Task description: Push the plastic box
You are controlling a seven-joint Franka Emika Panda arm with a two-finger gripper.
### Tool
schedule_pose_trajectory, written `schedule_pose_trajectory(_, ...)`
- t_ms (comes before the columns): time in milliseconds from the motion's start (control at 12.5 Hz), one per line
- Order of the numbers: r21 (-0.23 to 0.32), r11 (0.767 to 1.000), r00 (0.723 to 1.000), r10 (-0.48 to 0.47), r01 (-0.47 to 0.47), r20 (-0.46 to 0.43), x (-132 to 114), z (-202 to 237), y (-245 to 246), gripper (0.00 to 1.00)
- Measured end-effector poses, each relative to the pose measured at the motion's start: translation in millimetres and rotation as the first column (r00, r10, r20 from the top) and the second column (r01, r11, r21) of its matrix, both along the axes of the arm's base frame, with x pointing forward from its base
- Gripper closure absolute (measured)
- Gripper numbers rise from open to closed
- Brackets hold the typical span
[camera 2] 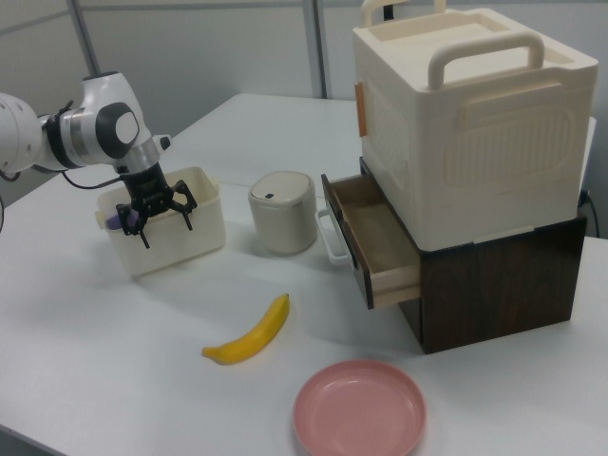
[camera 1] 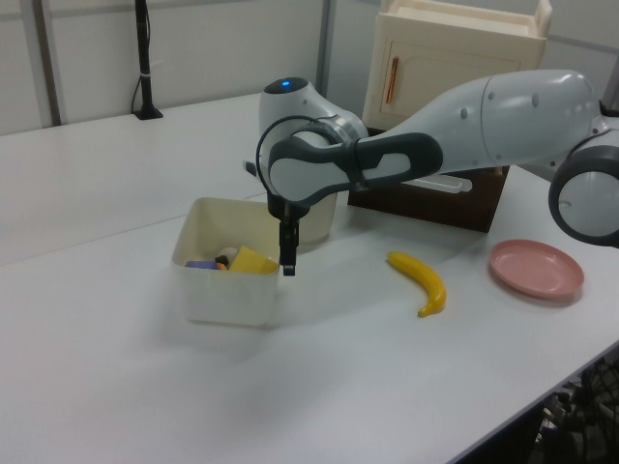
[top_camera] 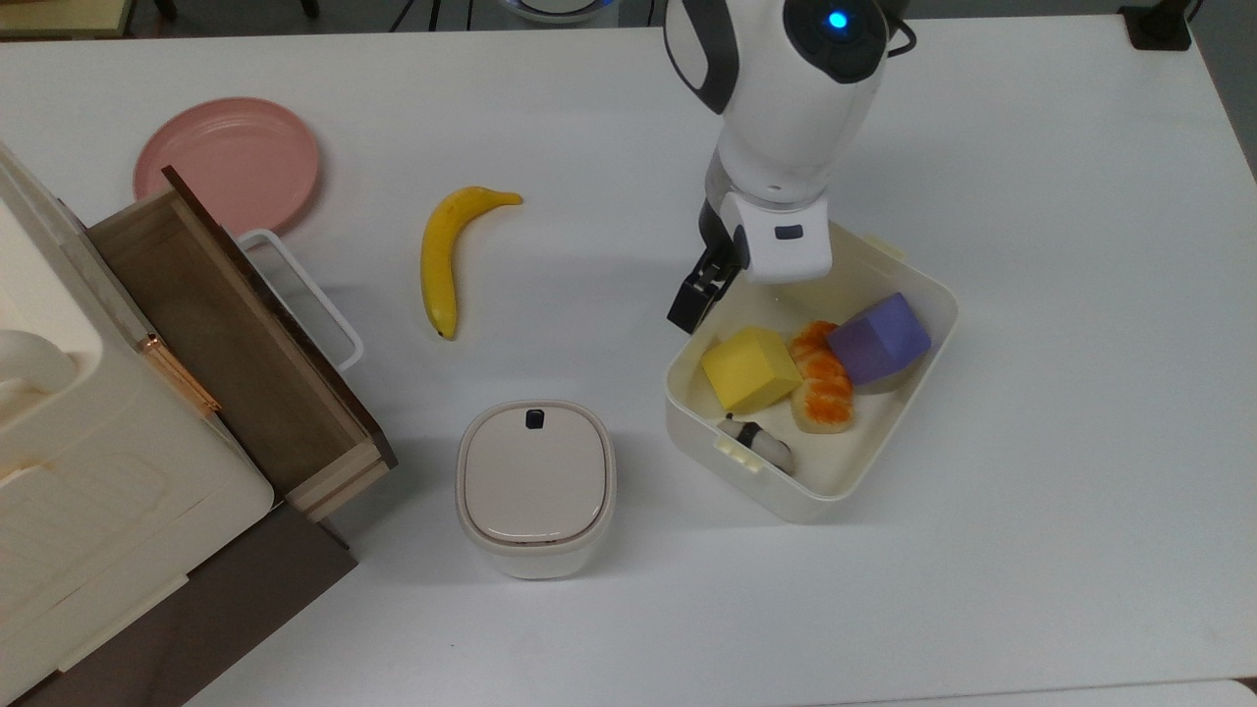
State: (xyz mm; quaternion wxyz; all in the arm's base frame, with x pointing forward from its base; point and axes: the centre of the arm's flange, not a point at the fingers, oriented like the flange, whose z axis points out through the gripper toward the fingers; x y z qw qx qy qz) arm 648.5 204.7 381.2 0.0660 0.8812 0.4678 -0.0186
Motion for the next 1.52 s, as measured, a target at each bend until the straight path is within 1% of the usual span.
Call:
schedule_pose_trajectory(241,0.002,1.0,1.0,-0.006,0.006,0.01,1,2,4,0.0)
schedule_pose_trajectory(401,0.008,1.0,0.999,-0.026,0.026,0.041,7,18,-4,0.0)
schedule_pose_trajectory(561,0.012,0.993,0.99,-0.119,0.119,0.069,9,45,-27,0.0)
schedule_pose_trajectory(642,0.013,0.974,0.971,-0.227,0.226,0.077,7,64,-47,0.0)
schedule_pose_trajectory(722,0.017,0.948,0.944,-0.319,0.319,0.086,5,77,-59,0.0)
schedule_pose_trajectory(802,0.022,0.893,0.888,-0.449,0.449,0.097,0,95,-79,0.0)
schedule_pose_trajectory(882,0.024,0.859,0.854,-0.511,0.511,0.102,-3,106,-91,0.0)
schedule_pose_trajectory(963,0.032,0.813,0.806,-0.581,0.581,0.112,-8,125,-113,0.0)
schedule_pose_trajectory(1043,0.07,0.769,0.761,-0.639,0.635,0.113,-12,143,-131,0.0)
schedule_pose_trajectory(1123,0.118,0.719,0.712,-0.695,0.685,0.102,-16,161,-148,0.0)
schedule_pose_trajectory(1203,0.148,0.684,0.678,-0.729,0.714,0.096,-20,174,-163,0.0)
schedule_pose_trajectory(1283,0.165,0.656,0.651,-0.753,0.736,0.091,-23,181,-173,0.0)
schedule_pose_trajectory(1364,0.169,0.639,0.635,-0.768,0.75,0.082,-23,181,-175,0.0)
schedule_pose_trajectory(1444,0.166,0.603,0.604,-0.796,0.781,0.05,-26,179,-177,0.0)
schedule_pose_trajectory(1524,0.158,0.575,0.579,-0.815,0.802,0.023,-28,178,-176,0.0)
